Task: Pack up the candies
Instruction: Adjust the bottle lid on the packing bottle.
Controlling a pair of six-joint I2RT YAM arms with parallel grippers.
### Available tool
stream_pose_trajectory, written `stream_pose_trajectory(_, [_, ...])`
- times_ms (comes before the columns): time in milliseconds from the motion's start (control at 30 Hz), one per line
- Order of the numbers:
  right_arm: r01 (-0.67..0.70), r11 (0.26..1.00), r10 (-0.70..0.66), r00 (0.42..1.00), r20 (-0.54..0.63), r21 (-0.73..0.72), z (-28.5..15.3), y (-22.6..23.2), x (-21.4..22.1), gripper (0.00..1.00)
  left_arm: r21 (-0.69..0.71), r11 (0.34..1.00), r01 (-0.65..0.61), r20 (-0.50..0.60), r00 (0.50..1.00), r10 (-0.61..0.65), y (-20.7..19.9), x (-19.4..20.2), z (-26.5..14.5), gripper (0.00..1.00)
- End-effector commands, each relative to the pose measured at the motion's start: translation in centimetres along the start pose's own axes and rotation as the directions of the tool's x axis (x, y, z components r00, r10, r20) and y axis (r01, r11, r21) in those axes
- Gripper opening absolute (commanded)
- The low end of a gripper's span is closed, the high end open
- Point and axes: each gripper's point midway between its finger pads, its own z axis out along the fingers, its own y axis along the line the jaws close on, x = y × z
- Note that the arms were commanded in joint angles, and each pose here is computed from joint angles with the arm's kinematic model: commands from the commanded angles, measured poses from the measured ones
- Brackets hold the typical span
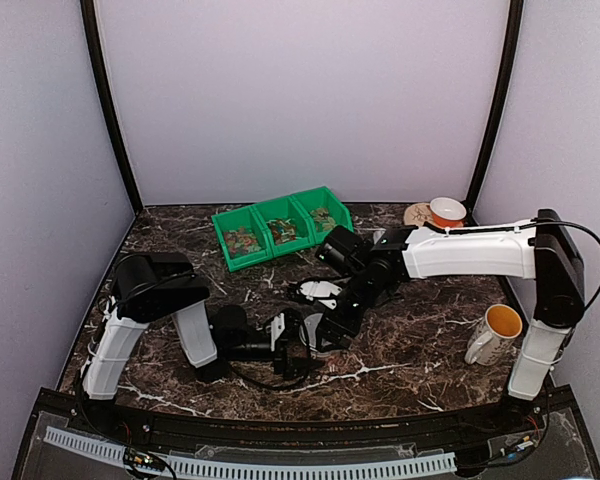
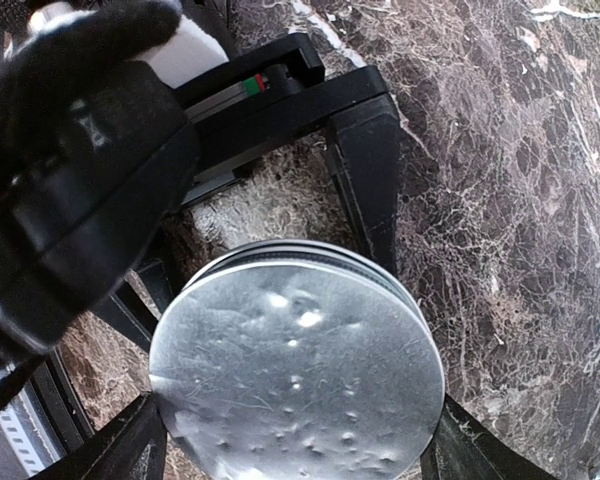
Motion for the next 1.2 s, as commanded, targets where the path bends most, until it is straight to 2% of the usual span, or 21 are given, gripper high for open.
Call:
stream_pose_trajectory(0, [-0.002, 0.998, 0.002, 1.000, -0.003, -0.059, -0.3, 1.3, 0.1, 0.83, -0.010, 0.990, 0.142, -0.301, 0.944, -0.139, -2.2, 9.5, -1.7, 0.88])
stream_pose_trajectory(333, [-0.014, 1.000, 0.014, 1.000, 0.008, -0.018, -1.1, 0.8, 0.3, 0.83, -0.061, 0.990, 0.124, -0.297, 0.945, -0.136, -1.5, 9.7, -2.1, 0.99])
stream_pose_trajectory(1167, [-0.014, 1.000, 0.014, 0.999, 0.031, -0.004, -0.8, 0.5, -0.5, 0.83, -0.091, 0.993, 0.078, -0.353, 0.930, -0.105, -1.8, 11.9, -4.2, 0.99])
